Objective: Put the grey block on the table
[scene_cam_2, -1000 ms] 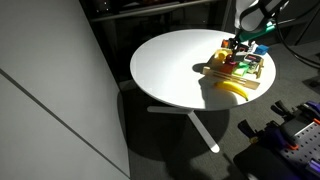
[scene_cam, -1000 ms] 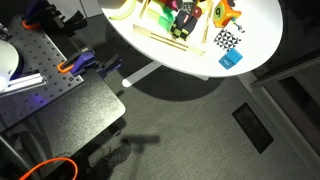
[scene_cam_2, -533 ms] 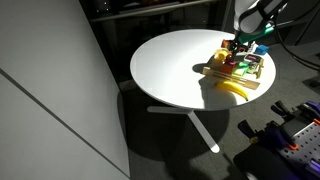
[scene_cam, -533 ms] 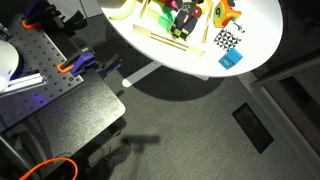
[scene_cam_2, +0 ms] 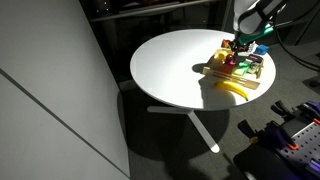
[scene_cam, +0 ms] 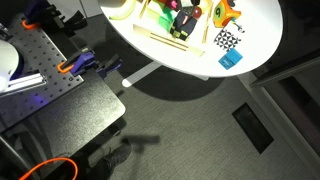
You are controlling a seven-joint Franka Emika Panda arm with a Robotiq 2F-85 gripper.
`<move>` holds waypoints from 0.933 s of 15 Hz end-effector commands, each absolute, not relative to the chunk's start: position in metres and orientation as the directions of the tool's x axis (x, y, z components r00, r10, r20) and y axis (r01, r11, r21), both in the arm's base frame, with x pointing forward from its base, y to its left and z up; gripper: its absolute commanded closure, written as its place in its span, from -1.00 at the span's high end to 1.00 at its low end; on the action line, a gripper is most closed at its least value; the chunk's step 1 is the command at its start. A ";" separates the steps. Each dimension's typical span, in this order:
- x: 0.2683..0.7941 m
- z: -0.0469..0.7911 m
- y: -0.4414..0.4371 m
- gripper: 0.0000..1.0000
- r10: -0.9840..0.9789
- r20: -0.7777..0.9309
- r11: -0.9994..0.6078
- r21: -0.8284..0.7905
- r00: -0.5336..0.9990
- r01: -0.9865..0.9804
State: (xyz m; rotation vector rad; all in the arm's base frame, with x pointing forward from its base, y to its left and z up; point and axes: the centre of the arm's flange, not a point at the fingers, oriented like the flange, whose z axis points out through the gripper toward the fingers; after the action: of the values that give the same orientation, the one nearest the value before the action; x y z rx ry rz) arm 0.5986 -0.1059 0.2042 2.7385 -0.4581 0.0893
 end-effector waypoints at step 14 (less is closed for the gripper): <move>0.589 0.291 -0.049 -0.36 -0.190 0.158 -0.943 0.244 0.969 -0.224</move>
State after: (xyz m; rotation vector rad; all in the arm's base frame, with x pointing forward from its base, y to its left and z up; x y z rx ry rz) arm 0.6041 -0.0644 0.2675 2.7893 -0.3832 0.1793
